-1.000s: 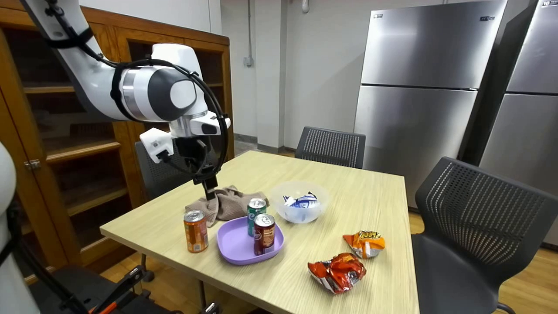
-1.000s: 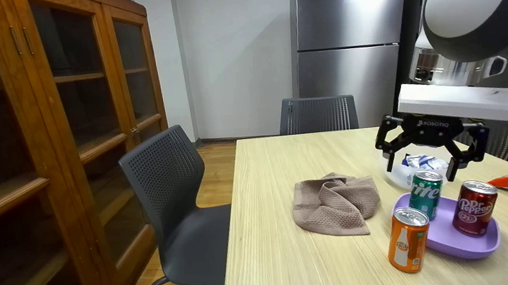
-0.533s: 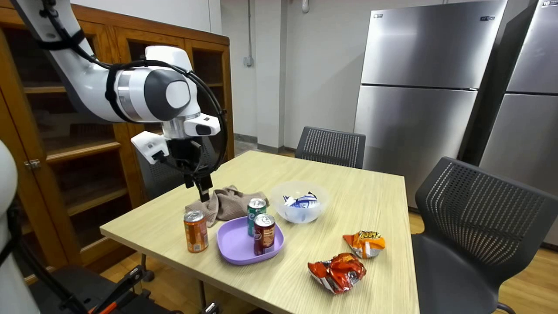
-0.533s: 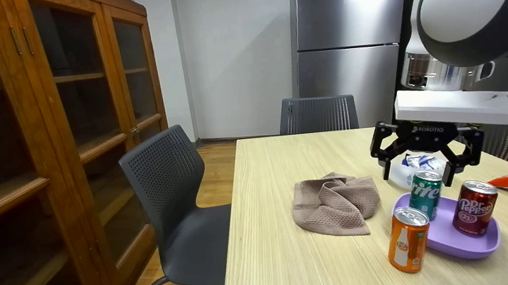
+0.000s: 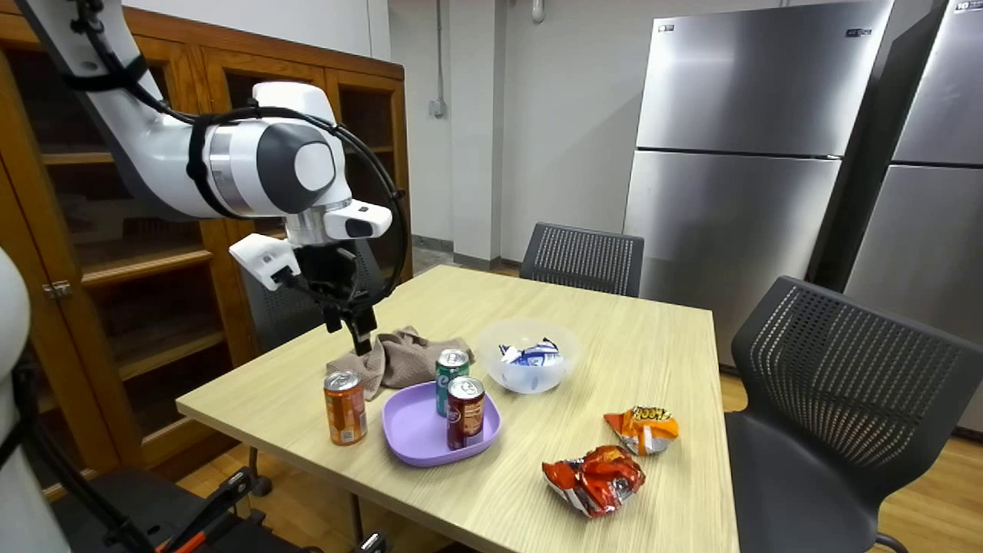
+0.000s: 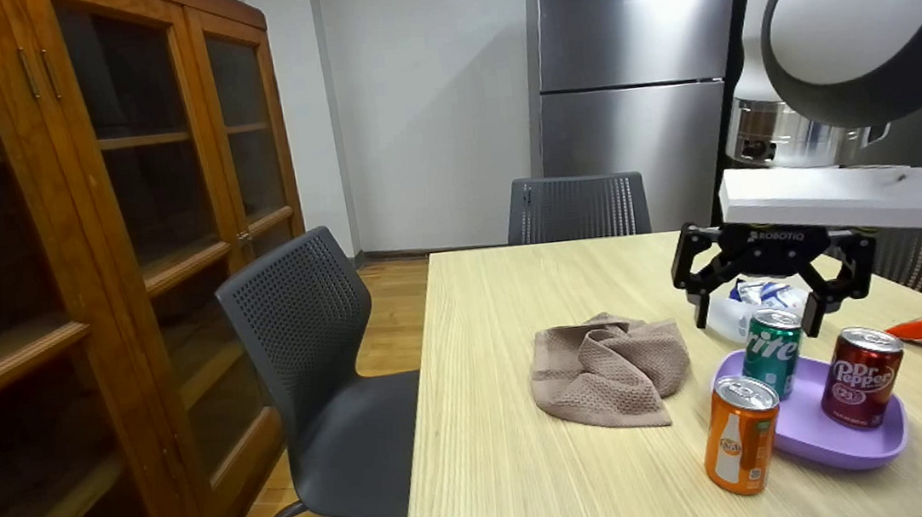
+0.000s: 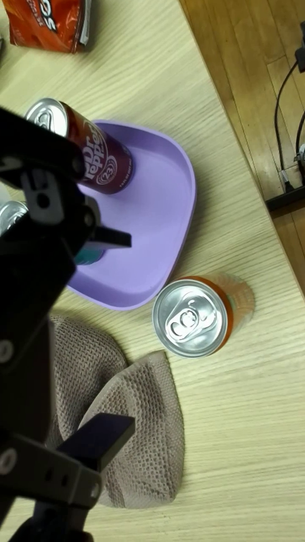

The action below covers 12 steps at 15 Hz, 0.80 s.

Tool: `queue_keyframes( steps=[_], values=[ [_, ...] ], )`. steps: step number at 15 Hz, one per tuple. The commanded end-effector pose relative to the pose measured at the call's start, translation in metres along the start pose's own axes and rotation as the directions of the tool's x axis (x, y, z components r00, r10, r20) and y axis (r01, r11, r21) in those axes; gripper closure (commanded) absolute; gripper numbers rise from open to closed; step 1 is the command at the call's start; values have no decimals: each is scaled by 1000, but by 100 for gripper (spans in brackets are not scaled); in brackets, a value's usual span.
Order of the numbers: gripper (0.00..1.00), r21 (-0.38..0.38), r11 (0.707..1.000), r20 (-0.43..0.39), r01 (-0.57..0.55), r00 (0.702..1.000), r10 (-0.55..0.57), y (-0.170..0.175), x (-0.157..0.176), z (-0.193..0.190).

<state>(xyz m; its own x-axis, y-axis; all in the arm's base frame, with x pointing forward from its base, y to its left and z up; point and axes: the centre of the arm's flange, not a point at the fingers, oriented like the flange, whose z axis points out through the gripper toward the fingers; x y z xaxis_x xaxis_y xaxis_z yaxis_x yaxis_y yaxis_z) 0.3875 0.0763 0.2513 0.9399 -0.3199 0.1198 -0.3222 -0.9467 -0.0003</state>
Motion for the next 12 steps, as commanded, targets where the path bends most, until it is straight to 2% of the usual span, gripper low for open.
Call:
queue_keyframes(
  steps=[1, 6, 12],
  values=[
    [0, 3, 996, 6, 86, 996, -86, 3, -5, 12],
    [0, -4, 984, 65, 180, 982, -179, 2, -12, 37],
    [0, -3, 974, 117, 225, 968, -223, -1, -13, 60]
  ],
)
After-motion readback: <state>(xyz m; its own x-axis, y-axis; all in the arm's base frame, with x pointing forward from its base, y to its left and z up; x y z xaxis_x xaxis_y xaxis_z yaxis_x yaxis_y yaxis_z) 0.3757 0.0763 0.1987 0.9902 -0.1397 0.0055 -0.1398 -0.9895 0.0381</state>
